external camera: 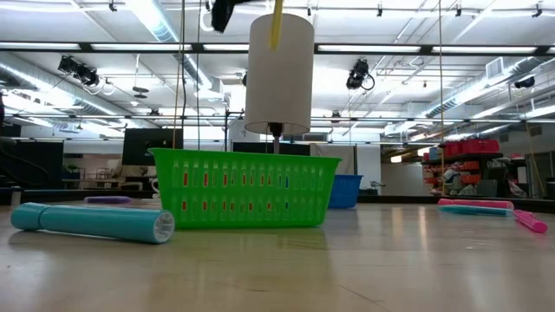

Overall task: Pick & Place Markers
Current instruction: Put the yellow marker into the red bin

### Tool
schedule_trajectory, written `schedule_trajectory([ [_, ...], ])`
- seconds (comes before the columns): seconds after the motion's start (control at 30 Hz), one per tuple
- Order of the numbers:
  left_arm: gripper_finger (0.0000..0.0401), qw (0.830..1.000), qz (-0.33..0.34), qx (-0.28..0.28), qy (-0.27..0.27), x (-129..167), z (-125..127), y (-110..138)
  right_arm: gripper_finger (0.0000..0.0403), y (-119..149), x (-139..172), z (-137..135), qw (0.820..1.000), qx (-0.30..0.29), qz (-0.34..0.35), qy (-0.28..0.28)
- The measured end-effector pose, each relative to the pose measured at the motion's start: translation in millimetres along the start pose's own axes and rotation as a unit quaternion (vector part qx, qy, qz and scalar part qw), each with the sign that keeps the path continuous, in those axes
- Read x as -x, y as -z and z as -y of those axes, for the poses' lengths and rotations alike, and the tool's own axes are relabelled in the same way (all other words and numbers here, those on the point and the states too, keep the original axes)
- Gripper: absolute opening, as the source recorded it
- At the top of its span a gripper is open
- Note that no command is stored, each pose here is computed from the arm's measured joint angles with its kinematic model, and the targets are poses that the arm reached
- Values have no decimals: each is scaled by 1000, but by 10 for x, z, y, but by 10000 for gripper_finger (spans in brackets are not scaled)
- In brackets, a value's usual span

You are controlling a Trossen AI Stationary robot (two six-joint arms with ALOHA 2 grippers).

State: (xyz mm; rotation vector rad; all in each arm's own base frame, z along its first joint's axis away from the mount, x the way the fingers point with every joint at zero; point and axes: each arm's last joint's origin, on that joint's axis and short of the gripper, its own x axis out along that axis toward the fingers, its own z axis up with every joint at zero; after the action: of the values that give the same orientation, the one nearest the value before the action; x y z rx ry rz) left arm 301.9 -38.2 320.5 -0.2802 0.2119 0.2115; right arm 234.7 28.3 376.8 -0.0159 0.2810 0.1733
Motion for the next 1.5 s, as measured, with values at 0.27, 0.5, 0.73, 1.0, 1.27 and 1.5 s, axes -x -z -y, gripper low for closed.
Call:
schedule_trajectory([
  [0.27,31,990,-96,91,-42,-36,-249,127,228,12,35,-2,1000,3,-8,0],
  [0.5,31,965,-195,155,-84,-13,-480,256,228,62,40,-3,999,39,-34,-2],
  [0.73,31,939,-262,189,-119,30,-684,327,228,81,42,-3,996,81,-44,-4],
  [1.0,31,932,-266,204,-140,29,-842,303,228,86,45,-4,995,93,-46,-5],
  [1.27,31,929,-291,176,-147,-52,-895,387,228,91,46,-3,993,105,-49,-6],
  [1.5,31,906,-345,197,-147,-299,-1026,515,228,87,47,-6,994,102,-46,-10],
])
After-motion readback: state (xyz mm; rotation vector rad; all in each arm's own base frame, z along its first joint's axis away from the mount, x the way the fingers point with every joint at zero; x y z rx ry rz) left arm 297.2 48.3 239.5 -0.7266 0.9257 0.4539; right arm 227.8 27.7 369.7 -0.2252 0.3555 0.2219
